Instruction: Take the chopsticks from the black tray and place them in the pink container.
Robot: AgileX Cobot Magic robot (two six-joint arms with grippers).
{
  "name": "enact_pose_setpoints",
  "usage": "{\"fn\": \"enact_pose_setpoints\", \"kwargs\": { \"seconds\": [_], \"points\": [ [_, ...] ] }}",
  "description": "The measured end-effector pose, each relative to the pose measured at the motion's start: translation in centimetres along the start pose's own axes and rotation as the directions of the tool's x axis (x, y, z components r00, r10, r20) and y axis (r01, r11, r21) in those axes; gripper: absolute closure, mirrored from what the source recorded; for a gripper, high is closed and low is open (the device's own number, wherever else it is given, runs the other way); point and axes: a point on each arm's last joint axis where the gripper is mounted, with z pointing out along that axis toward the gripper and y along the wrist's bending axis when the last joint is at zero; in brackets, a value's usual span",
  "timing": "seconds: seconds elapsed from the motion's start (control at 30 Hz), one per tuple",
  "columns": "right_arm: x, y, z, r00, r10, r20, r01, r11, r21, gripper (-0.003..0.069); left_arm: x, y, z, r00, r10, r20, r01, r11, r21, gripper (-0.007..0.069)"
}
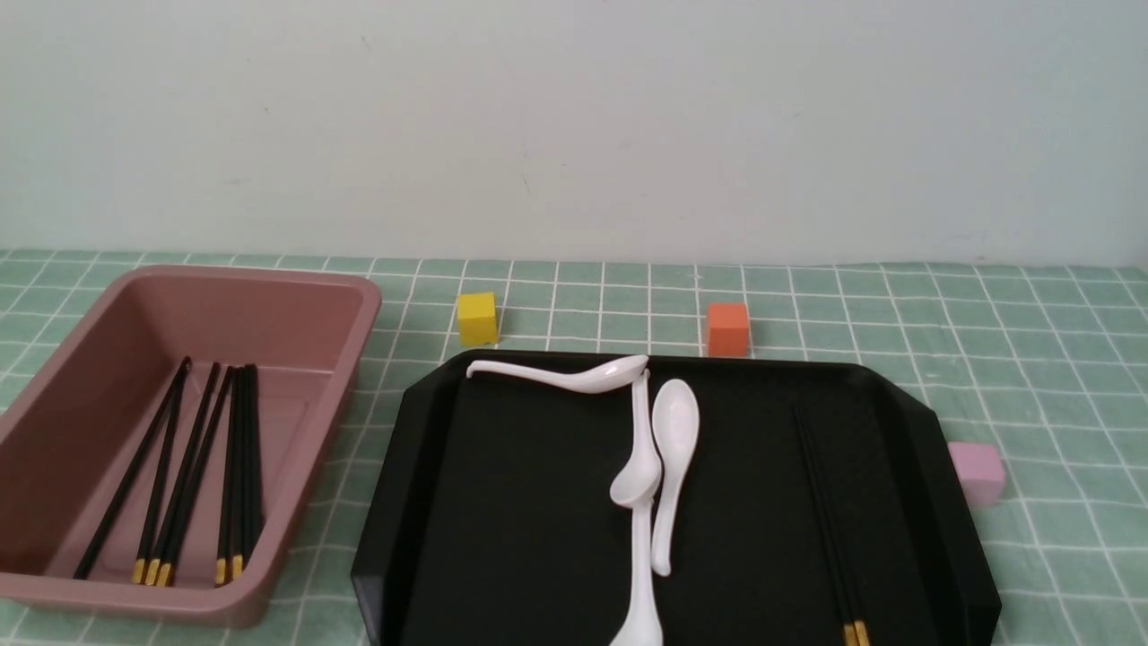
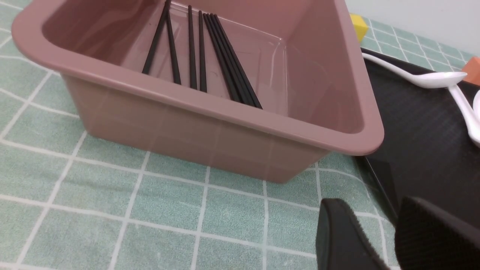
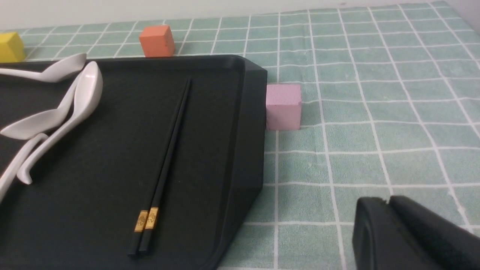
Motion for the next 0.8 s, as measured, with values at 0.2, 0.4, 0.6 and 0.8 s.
{"fn": "enact_pose_setpoints", "kwargs": {
  "seconds": [0.2,0.4,0.6,0.8],
  "points": [
    [0.0,0.0,0.0,1.0,0.001,0.0,-0.001,1.0,0.0,0.058,0.0,0.0,0.0,1.0,0.0,0.0,0.0,1.0,0.0,0.0386],
    [0.0,0.0,0.0,1.0,0.001,0.0,-0.001,1.0,0.0,0.0576,0.0,0.0,0.0,1.0,0.0,0.0,0.0,1.0,0.0,0.0386],
    [0.0,0.0,0.0,1.0,0.001,0.0,-0.001,1.0,0.0,0.0574,0.0,0.0,0.0,1.0,0.0,0.0,0.0,1.0,0.0,0.0386],
    [0.0,0.0,0.0,1.0,0.001,0.0,-0.001,1.0,0.0,0.0567,0.0,0.0,0.0,1.0,0.0,0.0,0.0,1.0,0.0,0.0386]
  ]
}}
